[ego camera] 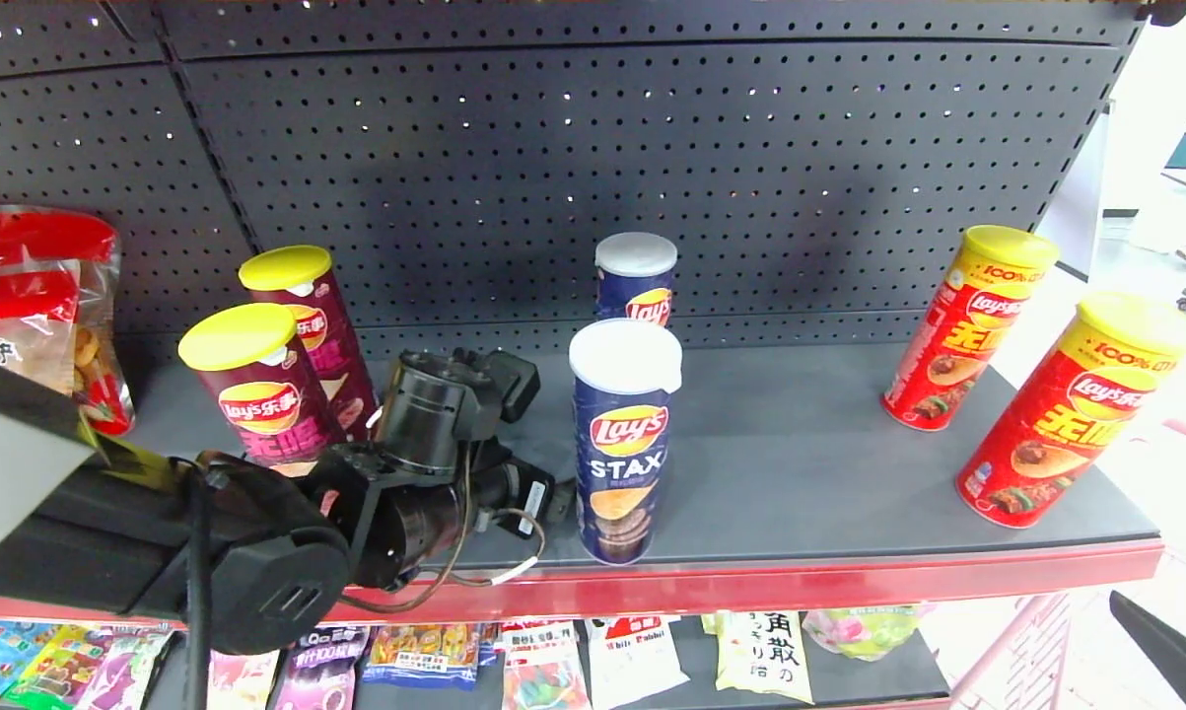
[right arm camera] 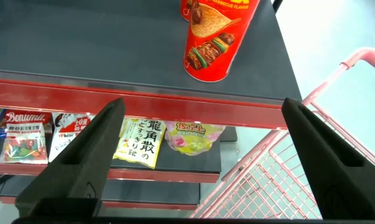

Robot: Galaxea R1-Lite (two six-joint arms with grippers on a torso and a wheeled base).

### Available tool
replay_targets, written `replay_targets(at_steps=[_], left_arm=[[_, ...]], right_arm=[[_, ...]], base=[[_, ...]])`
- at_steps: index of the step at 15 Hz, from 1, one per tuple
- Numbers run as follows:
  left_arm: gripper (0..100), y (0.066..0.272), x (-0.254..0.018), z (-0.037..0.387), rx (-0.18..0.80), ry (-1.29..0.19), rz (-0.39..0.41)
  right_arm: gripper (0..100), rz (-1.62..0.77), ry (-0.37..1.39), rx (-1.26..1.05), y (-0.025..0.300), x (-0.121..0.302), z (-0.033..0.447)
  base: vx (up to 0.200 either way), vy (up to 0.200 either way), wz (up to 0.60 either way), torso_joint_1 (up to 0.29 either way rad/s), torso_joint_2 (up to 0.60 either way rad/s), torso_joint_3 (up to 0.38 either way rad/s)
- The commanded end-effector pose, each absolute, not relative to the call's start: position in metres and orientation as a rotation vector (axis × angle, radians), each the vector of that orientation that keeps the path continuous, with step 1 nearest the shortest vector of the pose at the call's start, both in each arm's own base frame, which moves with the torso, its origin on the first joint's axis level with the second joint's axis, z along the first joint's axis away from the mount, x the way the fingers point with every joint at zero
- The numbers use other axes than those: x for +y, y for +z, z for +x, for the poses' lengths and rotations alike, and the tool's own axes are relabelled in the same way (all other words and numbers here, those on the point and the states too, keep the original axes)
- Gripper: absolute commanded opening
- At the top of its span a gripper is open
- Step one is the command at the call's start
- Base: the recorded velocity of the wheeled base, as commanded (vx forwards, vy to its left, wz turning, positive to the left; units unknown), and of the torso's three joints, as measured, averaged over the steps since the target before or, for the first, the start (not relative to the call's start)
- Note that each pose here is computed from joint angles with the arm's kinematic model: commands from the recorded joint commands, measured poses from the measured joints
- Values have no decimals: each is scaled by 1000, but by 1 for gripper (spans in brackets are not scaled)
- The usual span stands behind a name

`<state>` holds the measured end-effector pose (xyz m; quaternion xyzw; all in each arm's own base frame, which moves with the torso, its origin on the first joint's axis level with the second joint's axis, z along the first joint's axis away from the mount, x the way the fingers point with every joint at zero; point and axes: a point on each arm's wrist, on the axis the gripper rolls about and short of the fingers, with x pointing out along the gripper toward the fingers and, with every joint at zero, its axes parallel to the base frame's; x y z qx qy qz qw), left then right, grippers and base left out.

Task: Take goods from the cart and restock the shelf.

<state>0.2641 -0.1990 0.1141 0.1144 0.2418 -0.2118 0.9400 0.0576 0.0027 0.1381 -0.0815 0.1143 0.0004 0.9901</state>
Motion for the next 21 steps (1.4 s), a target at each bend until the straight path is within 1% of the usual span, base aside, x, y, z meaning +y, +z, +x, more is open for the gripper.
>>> replay_targets(at_steps=[1, 11, 13, 14, 16, 17, 19, 21], left_arm=[[100, 113, -201, 266, 494, -433, 234], [100, 117, -202, 264, 486, -432, 209], [100, 130, -203, 251, 463, -416, 147], [100, 137, -198, 239, 455, -409, 121], [100, 147, -183, 218, 440, -414, 110], [100, 151, -169, 204, 430, -409, 104], [100, 150, -146, 184, 433, -395, 107], [100, 155, -127, 160, 405, -401, 95]], right_arm=[[100, -164, 1, 231, 138, 3, 58], [100, -164, 1, 230, 138, 3, 58], [100, -166, 3, 234, 137, 3, 58], [100, -166, 6, 234, 137, 3, 58], [100, -165, 21, 242, 135, 3, 57], [100, -165, 24, 247, 133, 3, 57], [100, -164, 47, 250, 132, 4, 57], [100, -155, 97, 241, 134, 5, 57]], base=[[0, 0, 0, 0, 0, 0], [0, 0, 0, 0, 0, 0], [0, 0, 0, 0, 0, 0], [0, 0, 0, 0, 0, 0], [0, 0, 0, 0, 0, 0], [0, 0, 0, 0, 0, 0], [0, 0, 0, 0, 0, 0], [0, 0, 0, 0, 0, 0]])
